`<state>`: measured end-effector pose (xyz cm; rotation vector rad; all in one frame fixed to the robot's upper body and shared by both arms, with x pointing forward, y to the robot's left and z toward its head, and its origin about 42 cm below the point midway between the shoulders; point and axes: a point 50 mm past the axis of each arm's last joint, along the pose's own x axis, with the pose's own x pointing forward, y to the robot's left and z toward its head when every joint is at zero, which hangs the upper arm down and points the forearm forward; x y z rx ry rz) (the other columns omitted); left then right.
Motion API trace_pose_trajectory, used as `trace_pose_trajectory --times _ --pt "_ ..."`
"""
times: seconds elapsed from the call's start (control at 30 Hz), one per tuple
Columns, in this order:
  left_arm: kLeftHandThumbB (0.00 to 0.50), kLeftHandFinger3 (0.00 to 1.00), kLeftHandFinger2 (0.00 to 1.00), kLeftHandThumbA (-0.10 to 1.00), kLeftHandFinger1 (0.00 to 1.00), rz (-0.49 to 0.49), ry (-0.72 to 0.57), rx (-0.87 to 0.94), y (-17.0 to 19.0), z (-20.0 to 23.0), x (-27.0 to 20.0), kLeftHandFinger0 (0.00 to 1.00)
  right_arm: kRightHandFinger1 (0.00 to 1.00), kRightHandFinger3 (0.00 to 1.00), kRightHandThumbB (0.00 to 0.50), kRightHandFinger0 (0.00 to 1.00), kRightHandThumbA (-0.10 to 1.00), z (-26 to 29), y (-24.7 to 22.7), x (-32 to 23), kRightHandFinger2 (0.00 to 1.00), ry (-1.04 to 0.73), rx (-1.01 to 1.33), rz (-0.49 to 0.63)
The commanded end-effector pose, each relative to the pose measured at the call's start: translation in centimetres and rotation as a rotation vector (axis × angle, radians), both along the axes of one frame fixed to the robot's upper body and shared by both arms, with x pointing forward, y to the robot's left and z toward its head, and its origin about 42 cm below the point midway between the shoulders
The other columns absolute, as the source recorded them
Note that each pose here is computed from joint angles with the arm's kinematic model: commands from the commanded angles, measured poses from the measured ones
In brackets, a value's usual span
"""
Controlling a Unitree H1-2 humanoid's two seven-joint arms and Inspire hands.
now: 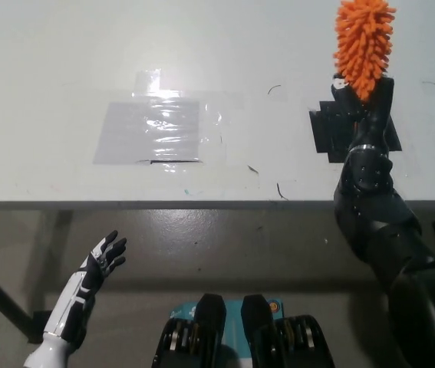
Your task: The robot uses it right hand to pick up an extended orange duster kept in the middle of the desk and presses its handle against the desk to collapse it
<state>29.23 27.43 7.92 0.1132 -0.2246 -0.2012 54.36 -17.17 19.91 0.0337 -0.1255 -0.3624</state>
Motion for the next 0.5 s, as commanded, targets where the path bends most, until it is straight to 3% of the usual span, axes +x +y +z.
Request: trace_pose_trajectory --times 0.0,0.27,0.3,0.37,0.47 --pt "0.368 1.00 1.00 1.00 1.00 -0.003 -0.076 -0.004 0.5 1.6 0.6 1.00 0.10 0.26 0.110 0.00 -0.01 -7.4 -1.1 -3.3 0.34 0.284 0.018 -0.060" --pt "0.370 1.00 1.00 1.00 1.00 -0.009 -0.076 0.000 0.5 1.7 0.6 1.00 0.06 0.19 0.094 0.00 0.04 -9.0 -1.7 -4.0 0.29 0.385 -0.070 -0.034" --pt "0.356 1.00 1.00 1.00 1.00 -0.013 -0.089 0.007 0.7 2.0 0.8 1.00 0.02 0.13 0.097 0.00 0.09 -9.1 -2.0 -3.9 0.19 0.419 -0.106 0.002" --pt "0.356 1.00 1.00 1.00 1.00 -0.014 -0.091 0.008 0.7 2.0 0.9 1.00 0.00 0.00 0.097 0.00 0.09 -9.1 -2.0 -3.8 0.01 0.423 -0.110 0.005" --pt "0.358 1.00 1.00 1.00 1.00 -0.018 -0.084 0.008 0.6 1.9 0.9 1.00 0.03 0.00 0.122 0.00 0.03 -9.2 -2.2 -3.9 0.05 0.450 -0.184 0.029"
